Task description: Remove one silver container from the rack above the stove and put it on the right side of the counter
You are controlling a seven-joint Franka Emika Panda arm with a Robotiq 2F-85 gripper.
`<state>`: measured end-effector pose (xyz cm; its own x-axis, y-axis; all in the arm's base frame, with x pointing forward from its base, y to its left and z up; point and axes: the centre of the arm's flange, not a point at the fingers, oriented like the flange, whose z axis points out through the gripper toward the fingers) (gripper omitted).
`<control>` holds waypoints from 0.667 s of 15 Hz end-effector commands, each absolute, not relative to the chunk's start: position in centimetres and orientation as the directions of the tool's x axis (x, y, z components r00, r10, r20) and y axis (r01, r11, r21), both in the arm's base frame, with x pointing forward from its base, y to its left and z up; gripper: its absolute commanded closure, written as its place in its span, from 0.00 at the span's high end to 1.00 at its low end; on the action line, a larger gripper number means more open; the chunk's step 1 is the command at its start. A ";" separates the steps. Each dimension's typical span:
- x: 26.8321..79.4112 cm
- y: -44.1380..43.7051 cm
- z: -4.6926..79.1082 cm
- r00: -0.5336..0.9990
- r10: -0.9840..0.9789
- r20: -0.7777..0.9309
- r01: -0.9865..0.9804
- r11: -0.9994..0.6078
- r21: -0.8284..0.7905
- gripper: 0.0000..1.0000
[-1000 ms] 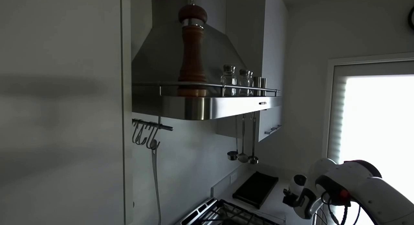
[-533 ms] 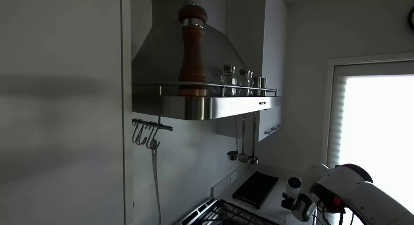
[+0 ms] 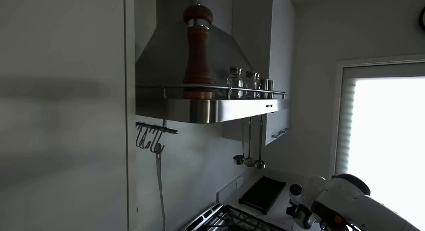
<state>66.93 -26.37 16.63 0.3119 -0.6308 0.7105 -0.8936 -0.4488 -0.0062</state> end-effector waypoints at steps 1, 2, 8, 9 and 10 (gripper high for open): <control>67.7 -26.2 15.2 0.308 -0.619 0.723 -0.907 -0.419 0.027 0.11; 67.6 -26.1 15.3 0.307 -0.618 0.723 -0.909 -0.416 0.031 0.11; 67.8 -25.9 15.0 0.313 -0.614 0.725 -0.910 -0.413 0.043 0.75; 67.7 -25.9 14.8 0.315 -0.614 0.724 -0.909 -0.414 0.044 0.82; 67.7 -25.9 14.7 0.316 -0.614 0.724 -0.909 -0.414 0.045 0.91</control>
